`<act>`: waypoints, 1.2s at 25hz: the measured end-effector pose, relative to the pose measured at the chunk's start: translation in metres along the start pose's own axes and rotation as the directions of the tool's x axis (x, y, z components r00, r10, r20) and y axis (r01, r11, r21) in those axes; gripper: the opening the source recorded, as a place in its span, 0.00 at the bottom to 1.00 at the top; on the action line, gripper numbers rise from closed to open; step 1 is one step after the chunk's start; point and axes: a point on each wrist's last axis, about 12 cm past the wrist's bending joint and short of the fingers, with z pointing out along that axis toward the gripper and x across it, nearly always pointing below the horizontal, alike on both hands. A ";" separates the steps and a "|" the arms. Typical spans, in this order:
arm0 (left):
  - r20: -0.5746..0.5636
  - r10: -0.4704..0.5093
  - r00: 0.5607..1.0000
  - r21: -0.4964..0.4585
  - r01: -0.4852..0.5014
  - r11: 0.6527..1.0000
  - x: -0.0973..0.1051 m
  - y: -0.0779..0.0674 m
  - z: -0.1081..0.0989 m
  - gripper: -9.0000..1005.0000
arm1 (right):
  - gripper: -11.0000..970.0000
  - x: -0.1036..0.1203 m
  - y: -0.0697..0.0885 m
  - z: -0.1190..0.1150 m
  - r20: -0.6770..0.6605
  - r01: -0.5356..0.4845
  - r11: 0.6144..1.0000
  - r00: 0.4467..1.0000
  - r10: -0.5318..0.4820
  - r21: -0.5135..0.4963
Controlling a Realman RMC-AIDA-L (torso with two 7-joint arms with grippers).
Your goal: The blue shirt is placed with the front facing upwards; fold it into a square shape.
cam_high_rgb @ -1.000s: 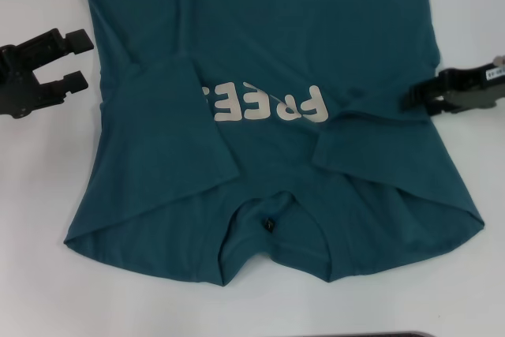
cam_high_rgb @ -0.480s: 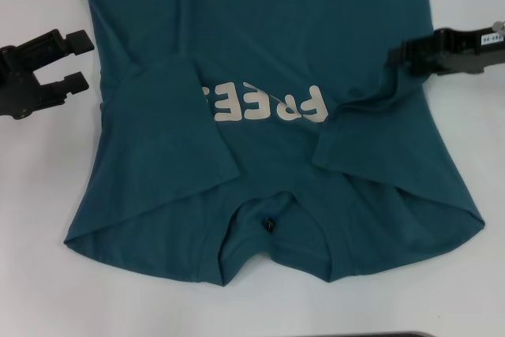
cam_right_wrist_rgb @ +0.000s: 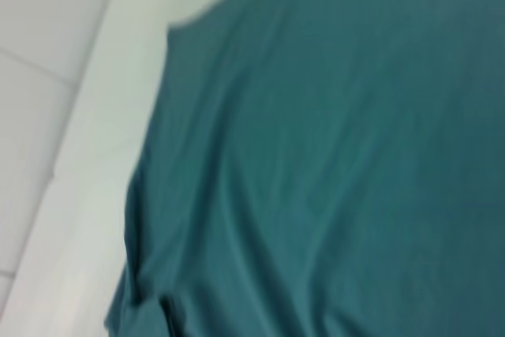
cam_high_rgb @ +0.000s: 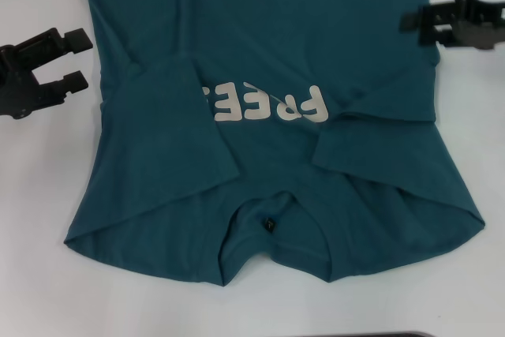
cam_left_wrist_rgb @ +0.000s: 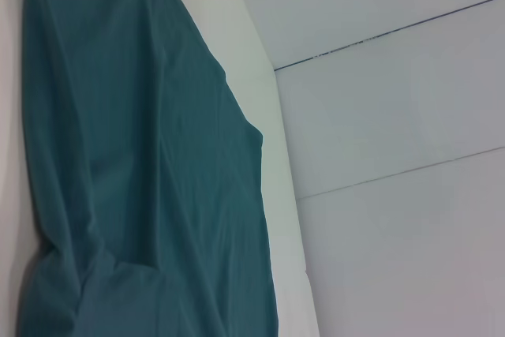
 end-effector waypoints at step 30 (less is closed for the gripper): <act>0.008 -0.001 1.000 -0.004 0.002 1.000 -0.002 0.000 0.002 0.93 | 0.57 0.031 -0.017 0.014 -0.201 -0.001 0.983 0.979 0.039 0.185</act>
